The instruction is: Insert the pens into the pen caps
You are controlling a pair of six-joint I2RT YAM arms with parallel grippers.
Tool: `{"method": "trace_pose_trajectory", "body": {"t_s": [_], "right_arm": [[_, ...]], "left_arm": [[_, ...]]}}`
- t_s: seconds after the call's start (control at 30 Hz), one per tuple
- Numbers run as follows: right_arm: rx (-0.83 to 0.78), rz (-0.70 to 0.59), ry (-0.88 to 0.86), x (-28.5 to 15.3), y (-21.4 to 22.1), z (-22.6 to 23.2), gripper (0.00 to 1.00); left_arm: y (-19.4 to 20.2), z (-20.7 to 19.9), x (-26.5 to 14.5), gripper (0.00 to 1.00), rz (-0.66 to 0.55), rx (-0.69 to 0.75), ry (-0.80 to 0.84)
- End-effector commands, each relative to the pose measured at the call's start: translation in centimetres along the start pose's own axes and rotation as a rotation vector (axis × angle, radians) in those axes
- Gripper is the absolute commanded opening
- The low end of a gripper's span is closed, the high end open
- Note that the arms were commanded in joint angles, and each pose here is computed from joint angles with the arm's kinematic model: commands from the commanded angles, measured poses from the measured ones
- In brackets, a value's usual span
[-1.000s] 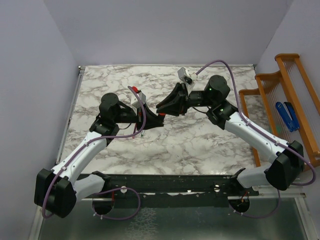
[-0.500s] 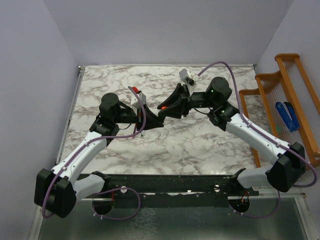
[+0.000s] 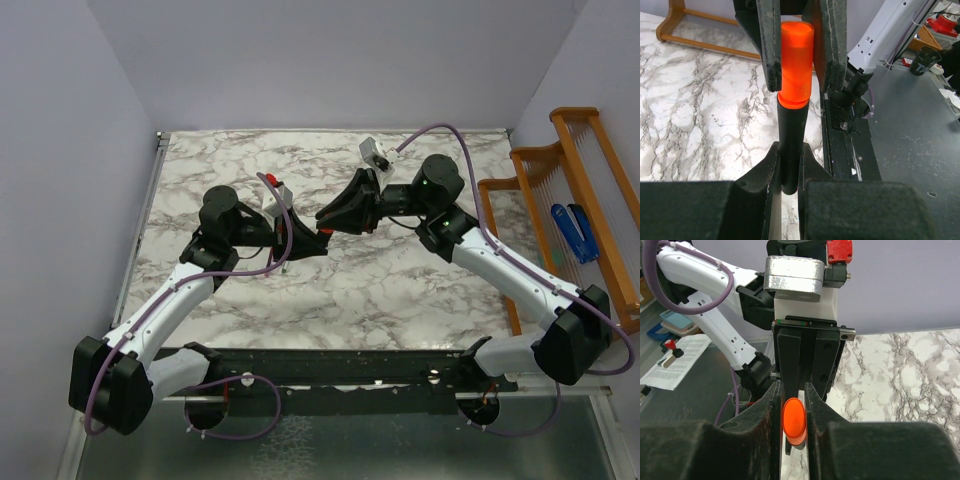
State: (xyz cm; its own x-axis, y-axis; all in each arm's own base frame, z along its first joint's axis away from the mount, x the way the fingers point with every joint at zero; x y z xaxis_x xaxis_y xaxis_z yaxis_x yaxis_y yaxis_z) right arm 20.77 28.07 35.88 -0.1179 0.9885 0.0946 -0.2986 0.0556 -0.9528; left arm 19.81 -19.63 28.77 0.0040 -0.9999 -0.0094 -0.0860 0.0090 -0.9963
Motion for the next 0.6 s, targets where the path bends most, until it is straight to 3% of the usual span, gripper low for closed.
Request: {"method": "trace_pose_trajectory", "body": {"t_s": [0.0,0.33,0.57], "right_arm": [[0.062,0.09,-0.182,-0.3,0.9,3.6,0.19],[0.064,0.084,-0.179,0.0,0.5,3.2,0.01],[0.078,0.033,-0.107,0.3,0.5,2.4,0.01]], "left_arm": [[-1.2,3.2,-0.9,0.0,-0.033,-0.011,-0.242],[-1.0,3.3,-0.9,0.0,-0.036,-0.015,-0.246],[-1.7,3.6,-1.0,0.0,-0.068,-0.025,-0.299]]}}
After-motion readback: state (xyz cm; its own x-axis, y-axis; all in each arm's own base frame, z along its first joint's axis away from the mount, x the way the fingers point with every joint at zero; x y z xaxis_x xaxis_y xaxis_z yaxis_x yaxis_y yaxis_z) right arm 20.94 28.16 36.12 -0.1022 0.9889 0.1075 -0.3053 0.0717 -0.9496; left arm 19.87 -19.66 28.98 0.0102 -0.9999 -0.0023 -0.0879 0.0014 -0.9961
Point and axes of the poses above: each gripper's point midway between its finger pads, its own x axis out along the fingers, its own z axis along the line the jaws close on, y = z × x, the point moved 7 cm from there along -x, back along the fingers, and after that the axes turned 8 degrees about x, right-handed, at the moved point
